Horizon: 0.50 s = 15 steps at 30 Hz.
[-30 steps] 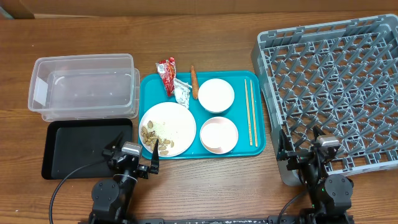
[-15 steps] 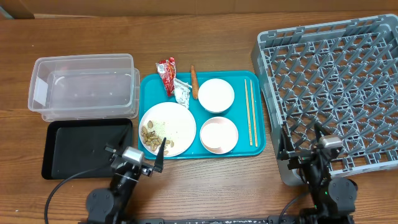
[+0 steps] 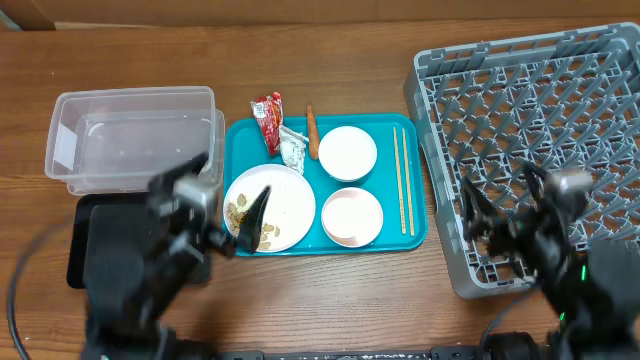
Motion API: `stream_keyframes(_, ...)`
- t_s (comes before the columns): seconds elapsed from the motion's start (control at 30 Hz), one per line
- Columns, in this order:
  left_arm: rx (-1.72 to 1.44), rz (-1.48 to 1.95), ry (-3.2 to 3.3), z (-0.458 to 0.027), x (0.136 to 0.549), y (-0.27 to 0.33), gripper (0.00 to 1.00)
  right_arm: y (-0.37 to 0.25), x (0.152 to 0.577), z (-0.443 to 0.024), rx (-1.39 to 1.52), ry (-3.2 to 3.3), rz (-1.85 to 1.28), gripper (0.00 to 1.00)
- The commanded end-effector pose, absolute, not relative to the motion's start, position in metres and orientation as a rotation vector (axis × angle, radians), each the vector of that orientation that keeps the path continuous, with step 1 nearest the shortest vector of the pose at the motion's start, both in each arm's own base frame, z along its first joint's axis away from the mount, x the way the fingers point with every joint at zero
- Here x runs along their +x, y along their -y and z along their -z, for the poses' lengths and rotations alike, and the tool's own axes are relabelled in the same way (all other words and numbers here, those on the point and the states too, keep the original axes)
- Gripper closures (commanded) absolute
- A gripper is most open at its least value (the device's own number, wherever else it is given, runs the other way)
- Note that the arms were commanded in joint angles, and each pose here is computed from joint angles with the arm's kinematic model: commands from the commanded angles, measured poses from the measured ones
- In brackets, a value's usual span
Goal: Sort waste into correct bins and load items into the dishwasher
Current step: 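Reach the left gripper to the white cup on the pink dish and grasp it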
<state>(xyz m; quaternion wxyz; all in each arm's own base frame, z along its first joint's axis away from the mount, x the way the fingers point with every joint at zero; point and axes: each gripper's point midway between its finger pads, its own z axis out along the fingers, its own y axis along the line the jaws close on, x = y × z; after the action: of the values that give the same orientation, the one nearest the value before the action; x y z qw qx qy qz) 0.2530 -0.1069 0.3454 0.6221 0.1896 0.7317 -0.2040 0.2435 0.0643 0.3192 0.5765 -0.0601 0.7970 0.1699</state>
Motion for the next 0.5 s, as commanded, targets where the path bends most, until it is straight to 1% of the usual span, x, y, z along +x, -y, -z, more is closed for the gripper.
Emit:
stream_keyframes(0.0, 0.584, 0.738, -1.726, -0.377, 0.261, 0.147, 0.00, -0.072, 0.261, -0.327, -0.145, -2.017, -0.461, 0.00)
stream_keyframes(0.13, 0.675, 0.921, -1.774, -0.395, 0.276, 0.170, 0.00, -0.079, 0.278, -0.311, -0.121, -2.246, -0.521, 0.00)
stream_keyframes(0.2, 0.679, 1.045, -1.792, -0.399, 0.280, 0.180, 0.00, -0.092, 0.281, -0.304, -0.141, -2.327, -0.623, 0.00)
stream_keyframes(0.27, 0.685, 1.103, -1.820, -0.390, 0.290, 0.186, 0.00, -0.106, 0.280, -0.296, -0.165, -2.388, -0.754, 0.00)
stream_keyframes(0.33, 0.654, 1.113, -1.905, -0.369, 0.300, 0.190, 0.00, -0.116, 0.281, -0.287, -0.172, -2.436, -0.844, 0.00)
stream_keyframes(0.37, 0.614, 1.081, -1.990, -0.351, 0.307, 0.191, 0.00, -0.119, 0.282, -0.281, -0.171, -2.458, -0.880, 0.00)
stream_keyframes(0.47, 0.528, 0.869, -2.261, -0.291, 0.313, 0.193, 0.00, -0.122, 0.287, -0.270, -0.159, -2.500, -0.917, 0.00)
